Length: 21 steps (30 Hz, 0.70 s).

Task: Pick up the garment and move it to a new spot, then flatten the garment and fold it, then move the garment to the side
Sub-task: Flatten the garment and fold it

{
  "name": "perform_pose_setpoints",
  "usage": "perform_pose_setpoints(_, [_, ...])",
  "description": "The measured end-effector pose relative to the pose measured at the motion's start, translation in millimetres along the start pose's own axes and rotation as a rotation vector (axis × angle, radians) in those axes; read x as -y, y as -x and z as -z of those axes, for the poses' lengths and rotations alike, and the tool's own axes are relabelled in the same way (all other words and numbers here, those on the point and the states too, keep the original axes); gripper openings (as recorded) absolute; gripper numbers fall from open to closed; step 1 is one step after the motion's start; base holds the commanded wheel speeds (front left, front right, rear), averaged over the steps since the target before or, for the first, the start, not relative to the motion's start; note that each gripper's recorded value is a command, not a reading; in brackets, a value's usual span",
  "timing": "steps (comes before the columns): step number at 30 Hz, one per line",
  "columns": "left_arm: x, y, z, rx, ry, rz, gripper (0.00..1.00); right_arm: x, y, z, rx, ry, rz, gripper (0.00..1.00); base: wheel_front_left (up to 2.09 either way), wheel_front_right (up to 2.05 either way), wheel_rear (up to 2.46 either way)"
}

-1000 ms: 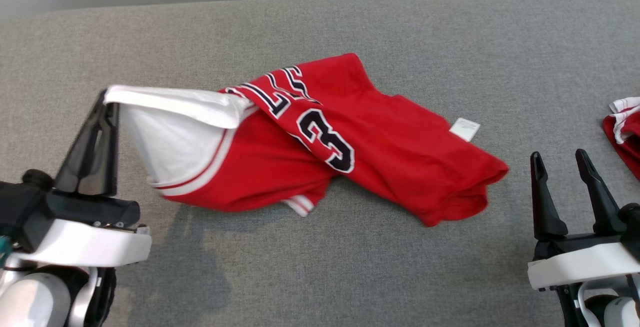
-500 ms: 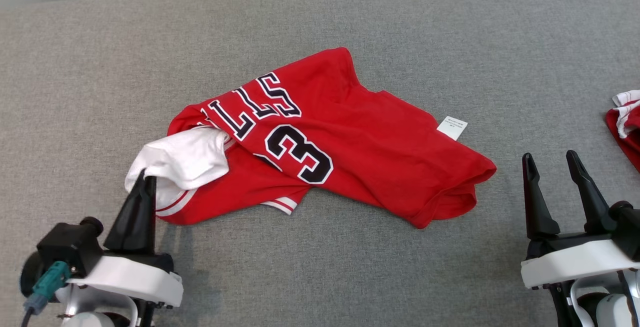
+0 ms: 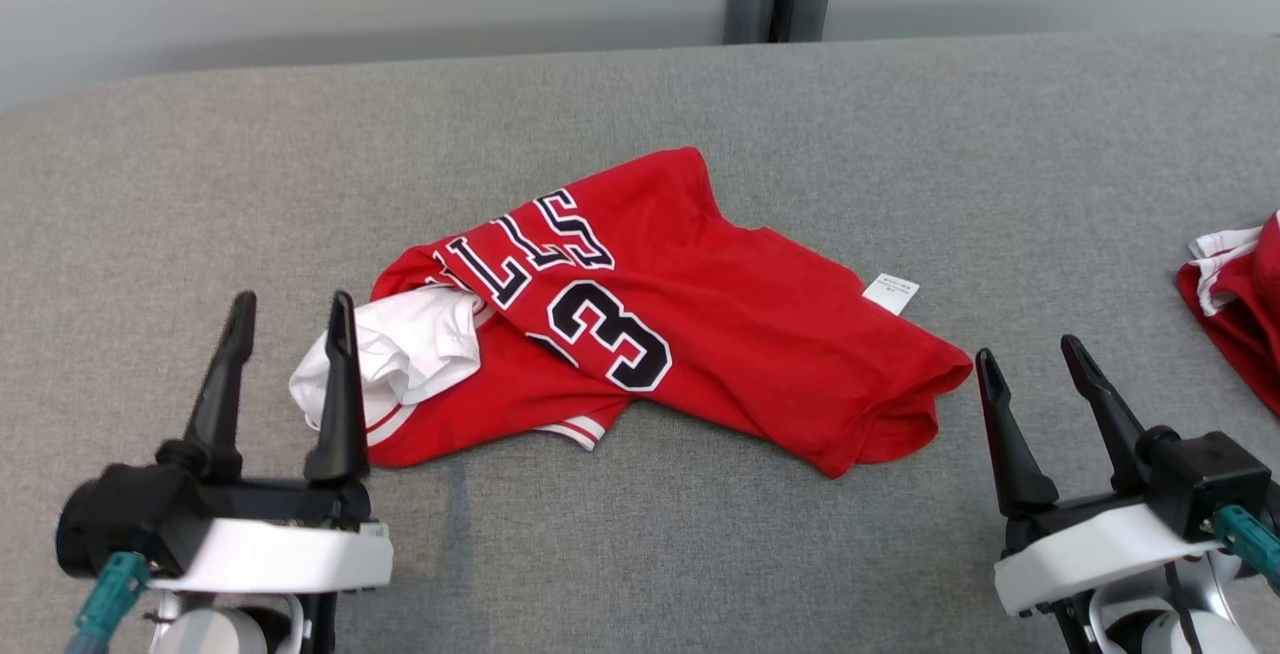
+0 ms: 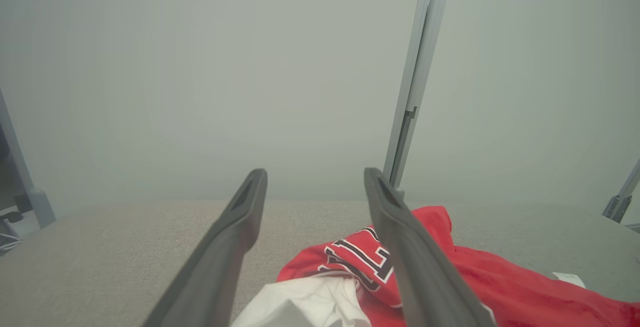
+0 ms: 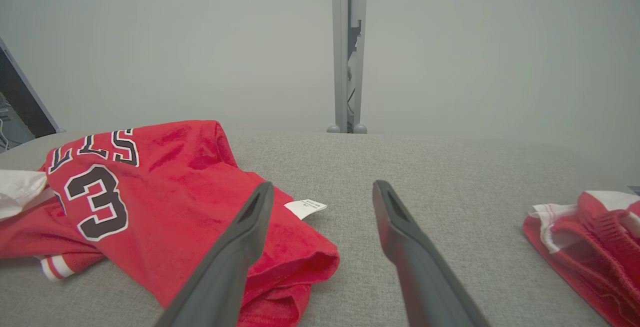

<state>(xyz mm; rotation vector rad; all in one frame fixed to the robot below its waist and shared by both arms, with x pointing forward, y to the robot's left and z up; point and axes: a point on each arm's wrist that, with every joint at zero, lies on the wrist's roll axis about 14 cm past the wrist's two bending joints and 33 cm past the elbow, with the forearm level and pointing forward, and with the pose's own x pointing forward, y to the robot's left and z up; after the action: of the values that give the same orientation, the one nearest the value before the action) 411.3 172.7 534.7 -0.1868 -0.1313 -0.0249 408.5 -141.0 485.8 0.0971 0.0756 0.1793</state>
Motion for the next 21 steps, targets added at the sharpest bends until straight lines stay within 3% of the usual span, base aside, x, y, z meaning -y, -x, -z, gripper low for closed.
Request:
perform_pose_setpoints(16, [0.3,19.1,16.0,-0.07,-0.017,0.007,1.0,-4.3,12.8,-9.7,0.012,0.01,-0.016,1.0,0.0,0.0,0.0])
perform_pose_setpoints(21, [-1.9,16.8,20.0,-0.083,-0.015,0.005,1.0,-26.4,2.7,5.7,-0.075,0.124,-0.16,1.0,0.0,0.0,0.0])
